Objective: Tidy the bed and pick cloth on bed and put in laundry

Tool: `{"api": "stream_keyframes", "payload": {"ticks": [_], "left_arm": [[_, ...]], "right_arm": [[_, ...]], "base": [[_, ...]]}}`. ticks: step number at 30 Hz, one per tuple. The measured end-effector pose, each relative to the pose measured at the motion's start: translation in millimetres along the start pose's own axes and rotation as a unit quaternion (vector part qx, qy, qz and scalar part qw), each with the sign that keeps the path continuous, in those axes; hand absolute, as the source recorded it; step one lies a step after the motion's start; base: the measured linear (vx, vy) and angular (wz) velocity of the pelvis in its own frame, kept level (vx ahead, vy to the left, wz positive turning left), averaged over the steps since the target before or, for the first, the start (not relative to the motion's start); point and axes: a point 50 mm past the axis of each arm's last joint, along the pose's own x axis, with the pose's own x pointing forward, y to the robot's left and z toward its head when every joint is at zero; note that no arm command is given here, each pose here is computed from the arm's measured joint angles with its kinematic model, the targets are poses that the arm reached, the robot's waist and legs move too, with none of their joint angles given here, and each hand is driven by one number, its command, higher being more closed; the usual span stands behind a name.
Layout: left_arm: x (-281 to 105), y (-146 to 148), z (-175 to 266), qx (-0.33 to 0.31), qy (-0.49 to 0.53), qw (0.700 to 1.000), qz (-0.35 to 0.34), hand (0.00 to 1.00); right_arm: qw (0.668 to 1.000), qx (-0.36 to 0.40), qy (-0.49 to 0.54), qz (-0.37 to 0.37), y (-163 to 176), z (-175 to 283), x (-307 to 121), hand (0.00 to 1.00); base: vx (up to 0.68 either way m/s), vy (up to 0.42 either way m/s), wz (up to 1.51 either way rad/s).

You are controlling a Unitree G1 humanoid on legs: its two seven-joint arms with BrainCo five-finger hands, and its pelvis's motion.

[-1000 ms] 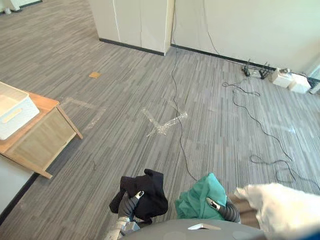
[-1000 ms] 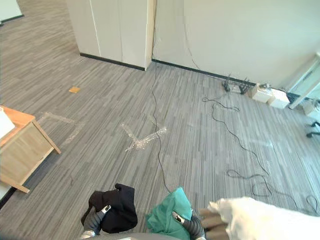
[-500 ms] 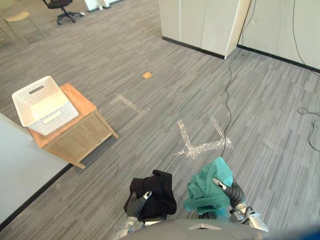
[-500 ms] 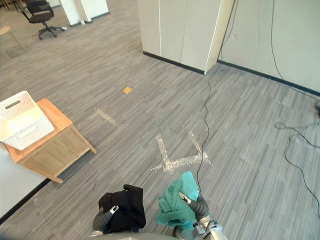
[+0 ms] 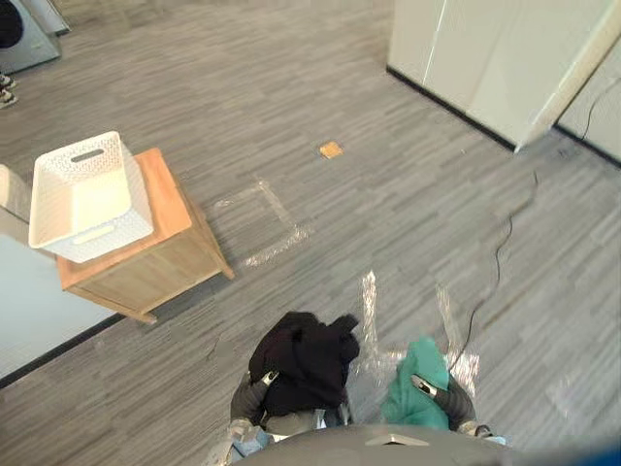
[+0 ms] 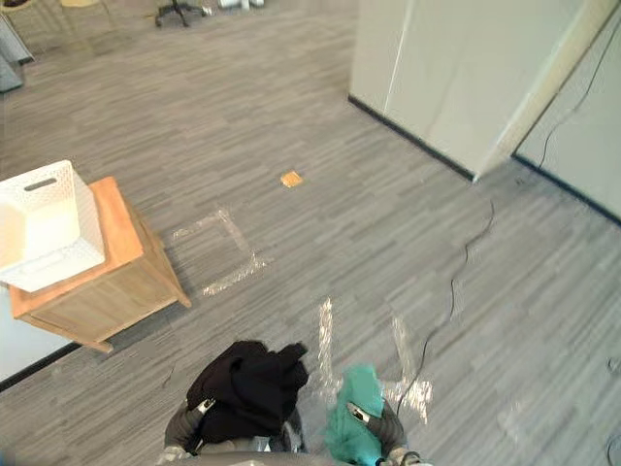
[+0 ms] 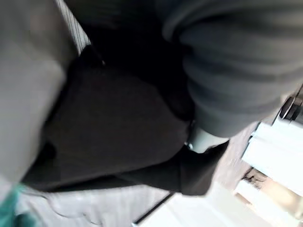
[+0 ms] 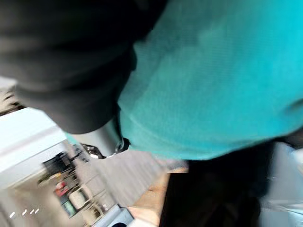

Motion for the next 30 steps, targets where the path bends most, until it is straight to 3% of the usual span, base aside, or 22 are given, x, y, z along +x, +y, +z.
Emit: {"api": "stream_keyframes", "payload": {"ticks": [7, 19, 27, 30], "left_arm": [[0, 9, -9, 0.009, 0.042, 0.999, 0.030, 1.00], [2, -6, -16, -0.015, 0.017, 0.999, 0.034, 1.00], [4, -7, -2, -0.014, -0.016, 1.000, -0.012, 1.00], [6, -7, -1, -0.010, -0.013, 1.000, -0.018, 1.00]], "right_arm": [[1.000, 0.007, 0.013, -0.022, -10, -6, -24, 1.00], [0.997, 0.031, -0.056, 0.032, 12, 22, 1, 1.00], [0.999, 0.041, 0.000, -0.027, -20, 0, -26, 1.00], [0.998, 0.051, 0.006, -0.035, -17, -8, -30, 1.00]], "base": [[0.45, -0.301, 1.40], [0.38, -0.452, 0.72], [0.32, -0.154, 0.30], [0.48, -0.032, 0.78]]}}
